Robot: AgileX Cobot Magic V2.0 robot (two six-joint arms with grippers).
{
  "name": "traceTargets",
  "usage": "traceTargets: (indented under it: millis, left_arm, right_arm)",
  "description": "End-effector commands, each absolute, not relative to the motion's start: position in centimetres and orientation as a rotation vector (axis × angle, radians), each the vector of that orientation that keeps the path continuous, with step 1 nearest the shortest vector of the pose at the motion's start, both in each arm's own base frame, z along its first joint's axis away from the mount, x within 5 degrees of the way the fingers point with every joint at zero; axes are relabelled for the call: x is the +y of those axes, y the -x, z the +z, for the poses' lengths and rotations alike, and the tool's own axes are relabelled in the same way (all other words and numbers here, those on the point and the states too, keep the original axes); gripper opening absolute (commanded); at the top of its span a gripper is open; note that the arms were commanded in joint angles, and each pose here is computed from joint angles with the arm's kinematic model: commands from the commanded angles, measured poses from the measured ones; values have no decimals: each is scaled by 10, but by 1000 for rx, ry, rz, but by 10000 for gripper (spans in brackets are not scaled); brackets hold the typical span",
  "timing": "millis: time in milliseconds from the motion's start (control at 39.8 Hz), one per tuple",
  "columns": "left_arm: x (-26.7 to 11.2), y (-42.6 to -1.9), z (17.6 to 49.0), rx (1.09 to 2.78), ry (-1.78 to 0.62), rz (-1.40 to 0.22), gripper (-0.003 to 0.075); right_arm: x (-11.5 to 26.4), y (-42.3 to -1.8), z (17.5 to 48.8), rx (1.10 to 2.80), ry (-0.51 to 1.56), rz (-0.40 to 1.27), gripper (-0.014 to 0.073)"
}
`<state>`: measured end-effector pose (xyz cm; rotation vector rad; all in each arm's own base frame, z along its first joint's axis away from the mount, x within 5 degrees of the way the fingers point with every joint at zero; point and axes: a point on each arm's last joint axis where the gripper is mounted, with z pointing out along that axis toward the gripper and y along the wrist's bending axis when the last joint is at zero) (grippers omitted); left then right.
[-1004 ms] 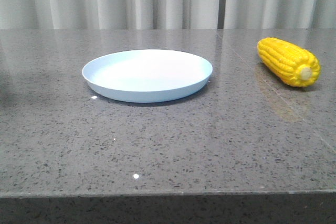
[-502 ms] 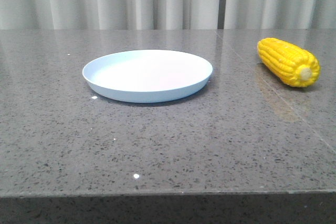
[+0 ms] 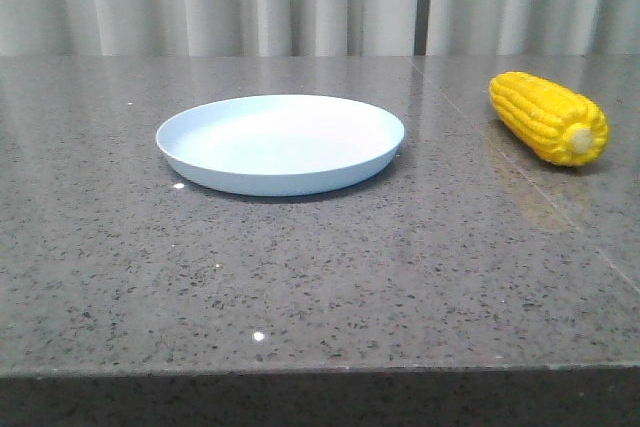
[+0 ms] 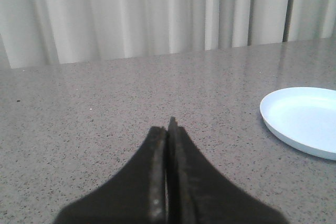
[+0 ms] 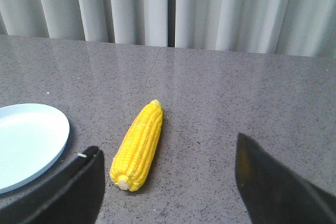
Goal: Place corn on plate with both arms
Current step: 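Lift the left gripper away from the plate, then lower the right gripper over the yellow corn cob and grasp it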
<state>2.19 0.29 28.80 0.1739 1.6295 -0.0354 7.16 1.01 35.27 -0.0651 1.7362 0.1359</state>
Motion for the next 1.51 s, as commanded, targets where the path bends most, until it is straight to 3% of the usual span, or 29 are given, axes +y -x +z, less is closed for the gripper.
traceTargets:
  millis: [0,301,527,829,1130,1381,1482]
  left_arm:
    - [3,-16,303,1517,-164,-53,-20]
    - [3,-16,303,1517,-164,-53,-20]
    - [3,-16,303,1517,-164,-53,-20]
    - [3,-16,303,1517,-164,-53,-20]
    - [3,-16,303,1517,-164,-53,-20]
    - [3,-16,303,1517,-164,-53,-20]
    - [3,-16,303,1517,-164,-53,-20]
  right_arm:
    - [9,-72,370,1639,59,125,547]
    - [14,-80,368,1672,12,232,547]
    - [24,-140,360,1939,-42,340,547]
    - [36,-240,340,2289,-47,355,547]
    - [44,-317,311,2429,-79,382,547]
    - [50,-345,291,2506,-110,432,542]
    - [52,-345,289,2516,-129,462,437]
